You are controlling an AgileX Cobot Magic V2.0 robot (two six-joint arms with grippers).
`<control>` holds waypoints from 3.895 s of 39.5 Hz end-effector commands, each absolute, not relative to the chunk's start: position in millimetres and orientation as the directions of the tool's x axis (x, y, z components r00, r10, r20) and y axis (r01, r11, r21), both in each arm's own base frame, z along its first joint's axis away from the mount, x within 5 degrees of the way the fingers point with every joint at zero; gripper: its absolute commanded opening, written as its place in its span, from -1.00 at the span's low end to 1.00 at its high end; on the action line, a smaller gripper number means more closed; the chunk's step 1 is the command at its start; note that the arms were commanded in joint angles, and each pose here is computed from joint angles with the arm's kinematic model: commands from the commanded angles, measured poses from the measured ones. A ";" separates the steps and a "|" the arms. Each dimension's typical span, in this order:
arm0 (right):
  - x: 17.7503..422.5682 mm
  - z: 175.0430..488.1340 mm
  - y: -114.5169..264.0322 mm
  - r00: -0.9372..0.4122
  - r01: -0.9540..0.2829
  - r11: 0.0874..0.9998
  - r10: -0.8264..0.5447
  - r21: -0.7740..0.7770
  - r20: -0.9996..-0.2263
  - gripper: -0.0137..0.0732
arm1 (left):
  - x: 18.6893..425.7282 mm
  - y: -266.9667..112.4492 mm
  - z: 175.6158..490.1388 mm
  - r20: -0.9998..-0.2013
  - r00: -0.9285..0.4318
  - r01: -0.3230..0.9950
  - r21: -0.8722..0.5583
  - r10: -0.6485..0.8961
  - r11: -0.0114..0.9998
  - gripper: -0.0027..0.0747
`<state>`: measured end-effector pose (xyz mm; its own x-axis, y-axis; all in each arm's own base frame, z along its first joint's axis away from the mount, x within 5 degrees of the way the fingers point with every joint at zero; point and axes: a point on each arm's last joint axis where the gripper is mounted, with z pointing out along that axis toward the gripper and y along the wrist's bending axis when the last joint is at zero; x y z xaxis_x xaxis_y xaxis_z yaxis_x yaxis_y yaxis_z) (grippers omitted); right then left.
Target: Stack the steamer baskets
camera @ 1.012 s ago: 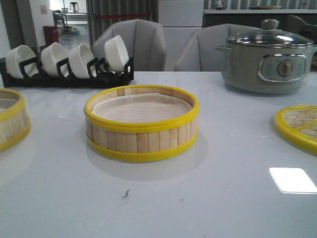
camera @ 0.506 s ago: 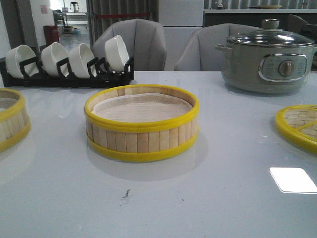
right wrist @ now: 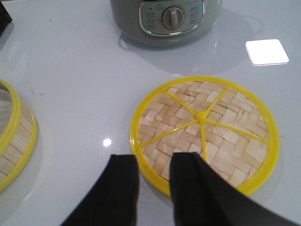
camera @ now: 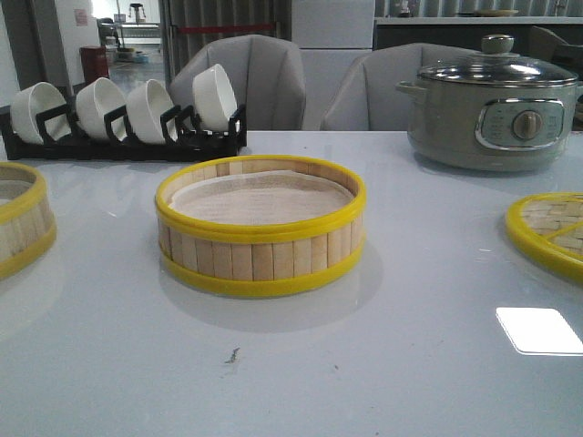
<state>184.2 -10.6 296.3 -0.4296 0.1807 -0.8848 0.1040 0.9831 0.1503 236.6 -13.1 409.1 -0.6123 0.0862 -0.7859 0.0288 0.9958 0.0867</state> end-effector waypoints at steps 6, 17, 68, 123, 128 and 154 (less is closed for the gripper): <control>188.3 317.1 -11.9 -0.315 0.097 0.984 0.171 0.148 -0.933 0.31 | 235.0 -13.8 425.6 -0.845 -0.529 0.028 0.078 0.081 0.997 -0.71; 188.4 317.2 -11.9 -0.314 0.097 0.984 0.171 0.148 -0.934 0.31 | 245.5 -26.0 411.7 -0.808 -0.584 0.099 0.029 0.082 0.995 -0.71; 186.7 312.4 -9.3 -0.369 0.087 0.985 0.171 0.149 -0.914 0.31 | 378.4 -66.4 209.3 -0.447 -0.881 0.166 0.014 0.155 0.986 0.32; 186.7 312.4 -9.3 -0.369 0.087 0.985 0.171 0.149 -0.914 0.31 | 331.9 -274.6 337.2 -0.681 -0.603 0.616 -0.066 0.415 0.785 -0.71; 186.5 311.8 -9.2 -0.375 0.087 0.985 0.171 0.149 -0.911 0.31 | 324.1 -298.9 323.8 -0.684 -0.577 0.658 -0.065 0.446 0.750 -0.71; 185.7 310.0 -8.8 -0.396 0.086 0.985 0.171 0.149 -0.902 0.31 | 327.5 -327.3 294.6 -0.696 -0.550 0.688 -0.065 0.462 0.723 -0.71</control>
<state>181.6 -7.5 291.3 -0.4875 0.1768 -0.8550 0.0921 0.9842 0.1511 329.7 -322.7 249.5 -0.6436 0.5375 -0.5448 0.6697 0.7401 -0.0609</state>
